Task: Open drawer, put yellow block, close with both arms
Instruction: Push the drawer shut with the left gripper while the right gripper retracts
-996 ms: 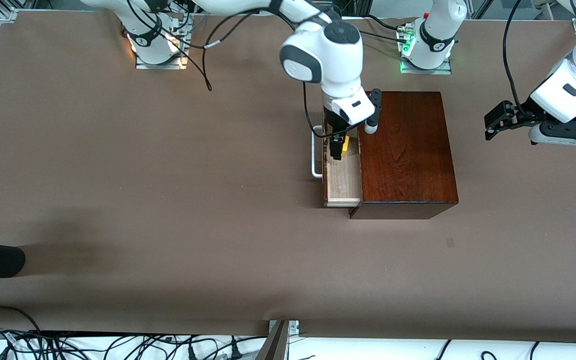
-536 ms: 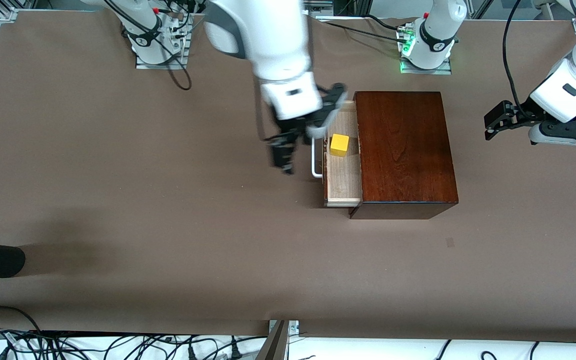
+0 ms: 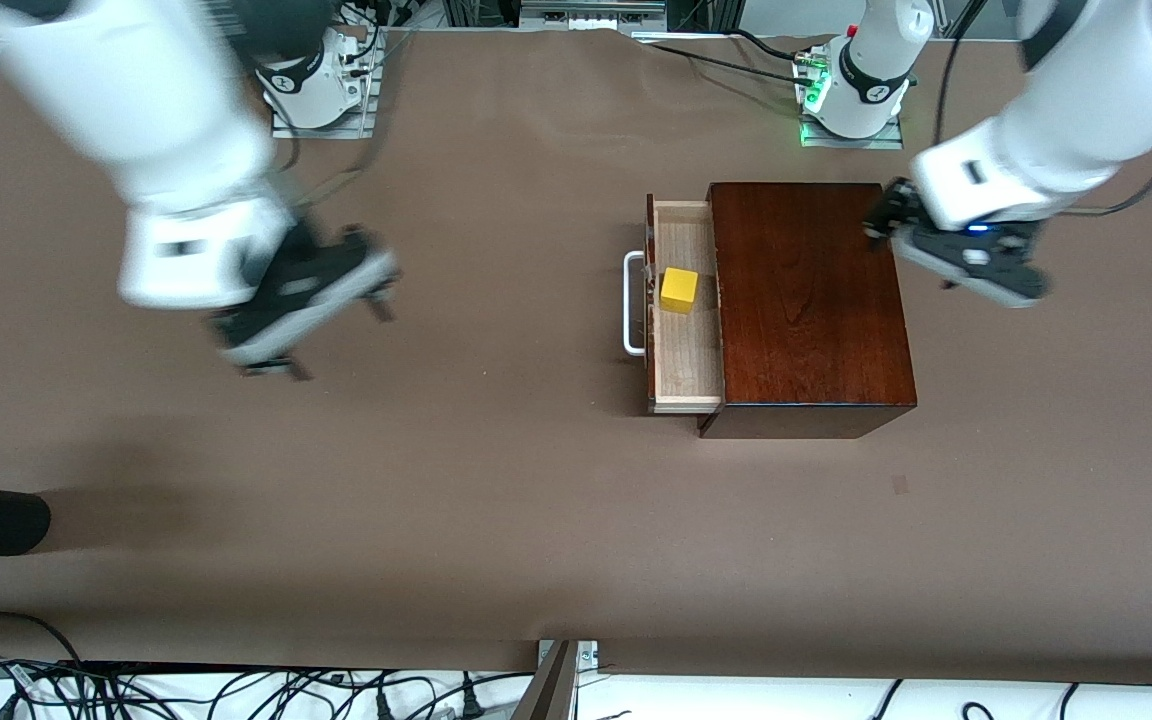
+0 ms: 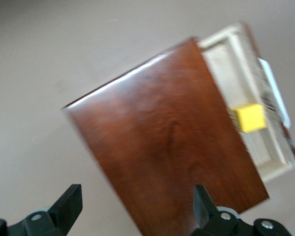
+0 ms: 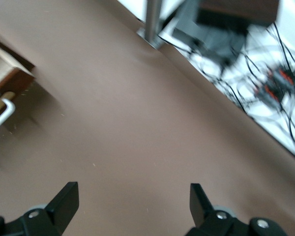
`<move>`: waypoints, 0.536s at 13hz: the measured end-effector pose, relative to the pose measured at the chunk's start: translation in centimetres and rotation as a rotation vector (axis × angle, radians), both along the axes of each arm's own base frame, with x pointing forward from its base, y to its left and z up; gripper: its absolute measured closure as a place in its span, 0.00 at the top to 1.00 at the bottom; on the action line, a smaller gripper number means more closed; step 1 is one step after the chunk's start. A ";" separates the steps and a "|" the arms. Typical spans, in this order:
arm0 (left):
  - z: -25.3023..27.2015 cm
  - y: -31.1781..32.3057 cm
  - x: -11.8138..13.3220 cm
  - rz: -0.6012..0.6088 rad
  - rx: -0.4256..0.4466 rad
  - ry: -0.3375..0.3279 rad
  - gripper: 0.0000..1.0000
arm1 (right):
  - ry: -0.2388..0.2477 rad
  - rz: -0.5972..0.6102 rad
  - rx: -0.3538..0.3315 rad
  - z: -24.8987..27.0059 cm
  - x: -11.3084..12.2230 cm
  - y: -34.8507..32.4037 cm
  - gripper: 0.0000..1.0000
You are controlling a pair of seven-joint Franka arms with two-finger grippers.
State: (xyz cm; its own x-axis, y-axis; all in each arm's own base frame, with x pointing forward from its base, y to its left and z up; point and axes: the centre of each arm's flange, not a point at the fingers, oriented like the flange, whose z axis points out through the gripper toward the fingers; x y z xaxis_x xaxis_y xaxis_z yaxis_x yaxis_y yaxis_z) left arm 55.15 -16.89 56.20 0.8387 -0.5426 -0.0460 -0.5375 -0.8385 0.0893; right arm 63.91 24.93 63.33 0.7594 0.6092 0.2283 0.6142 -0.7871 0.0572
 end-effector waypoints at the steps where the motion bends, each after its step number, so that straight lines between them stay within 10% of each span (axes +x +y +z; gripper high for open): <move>1: -0.9 -1.9 0.0 -0.102 -0.049 0.023 1.00 | 0.019 -0.051 -0.002 0.3 0.0 -3.5 1.00; 7: -8.6 -18.4 -0.9 -0.625 -0.269 0.044 1.00 | 0.125 -0.254 -0.023 0.2 -6.7 -17.6 1.00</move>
State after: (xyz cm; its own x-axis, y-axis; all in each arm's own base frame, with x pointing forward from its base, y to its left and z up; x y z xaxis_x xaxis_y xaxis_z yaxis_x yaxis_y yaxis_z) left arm 54.26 -35.25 47.61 0.3643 -0.9219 0.1316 -0.9050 -0.3171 0.2836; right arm 57.26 7.31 63.50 0.9100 0.3994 0.1111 0.4005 -0.9162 0.0131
